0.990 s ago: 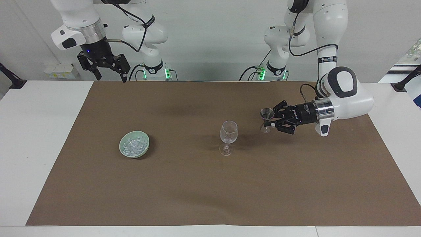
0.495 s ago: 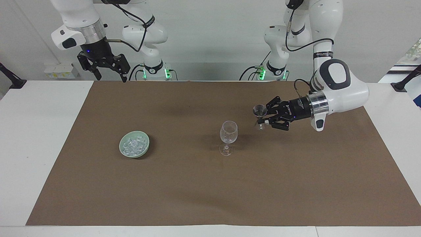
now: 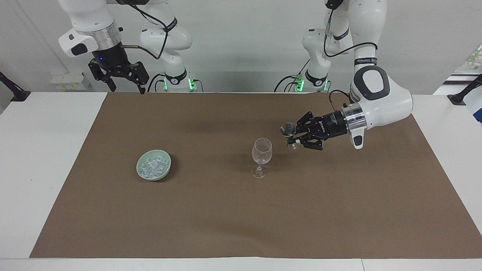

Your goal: Pour wine and add ice with both arms

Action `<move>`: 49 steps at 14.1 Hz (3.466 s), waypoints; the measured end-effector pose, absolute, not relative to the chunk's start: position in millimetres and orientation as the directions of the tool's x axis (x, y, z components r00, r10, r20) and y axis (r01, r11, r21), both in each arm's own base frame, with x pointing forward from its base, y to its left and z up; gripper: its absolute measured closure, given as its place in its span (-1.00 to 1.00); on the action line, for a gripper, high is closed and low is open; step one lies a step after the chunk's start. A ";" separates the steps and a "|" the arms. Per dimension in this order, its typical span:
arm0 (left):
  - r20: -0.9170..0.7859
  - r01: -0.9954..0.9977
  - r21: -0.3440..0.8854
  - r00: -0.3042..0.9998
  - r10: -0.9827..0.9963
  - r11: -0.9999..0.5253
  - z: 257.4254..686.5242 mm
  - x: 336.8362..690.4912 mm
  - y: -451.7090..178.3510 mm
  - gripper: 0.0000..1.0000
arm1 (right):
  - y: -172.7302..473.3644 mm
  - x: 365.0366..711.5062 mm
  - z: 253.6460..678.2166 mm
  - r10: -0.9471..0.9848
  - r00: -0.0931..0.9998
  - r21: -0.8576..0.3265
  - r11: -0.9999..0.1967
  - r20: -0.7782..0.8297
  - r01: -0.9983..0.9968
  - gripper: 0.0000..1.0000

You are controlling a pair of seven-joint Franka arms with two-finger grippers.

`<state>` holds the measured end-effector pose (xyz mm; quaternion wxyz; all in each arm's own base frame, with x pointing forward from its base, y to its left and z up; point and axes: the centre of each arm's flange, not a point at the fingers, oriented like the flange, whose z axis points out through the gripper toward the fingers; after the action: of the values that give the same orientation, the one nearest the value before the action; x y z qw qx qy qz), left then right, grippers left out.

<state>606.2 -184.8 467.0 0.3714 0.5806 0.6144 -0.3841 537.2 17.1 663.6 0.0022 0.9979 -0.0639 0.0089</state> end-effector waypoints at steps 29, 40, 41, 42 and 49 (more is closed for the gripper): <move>-0.639 0.996 0.052 0.088 0.764 -0.071 469.4 579.7 -254.3 0.49 | 17.1 537.2 663.6 -0.128 0.992 0.003 -0.992 0.018 -0.128 -1.00; -0.503 0.996 0.079 0.084 0.860 -0.051 477.5 574.3 -266.6 0.50 | 17.1 537.2 663.6 -0.128 0.992 0.003 -0.992 0.018 -0.128 -1.00; -0.488 0.995 0.083 0.086 0.869 -0.052 478.6 573.7 -267.8 0.50 | 17.1 537.2 663.6 -0.128 0.992 0.003 -0.992 0.018 -0.128 -1.00; -0.470 0.995 0.087 0.087 0.878 -0.052 480.1 573.1 -269.2 0.50 | 17.1 537.2 663.6 -0.128 0.992 0.003 -0.992 0.018 -0.128 -1.00; -0.374 0.994 0.108 0.060 0.926 -0.021 490.9 568.4 -282.3 0.51 | 17.1 537.2 663.6 -0.128 0.992 0.003 -0.992 0.018 -0.128 -1.00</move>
<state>568.4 -282.3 490.9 0.1717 0.7075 0.6783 -0.0994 537.2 17.1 663.6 0.0022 0.9979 -0.0640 0.0089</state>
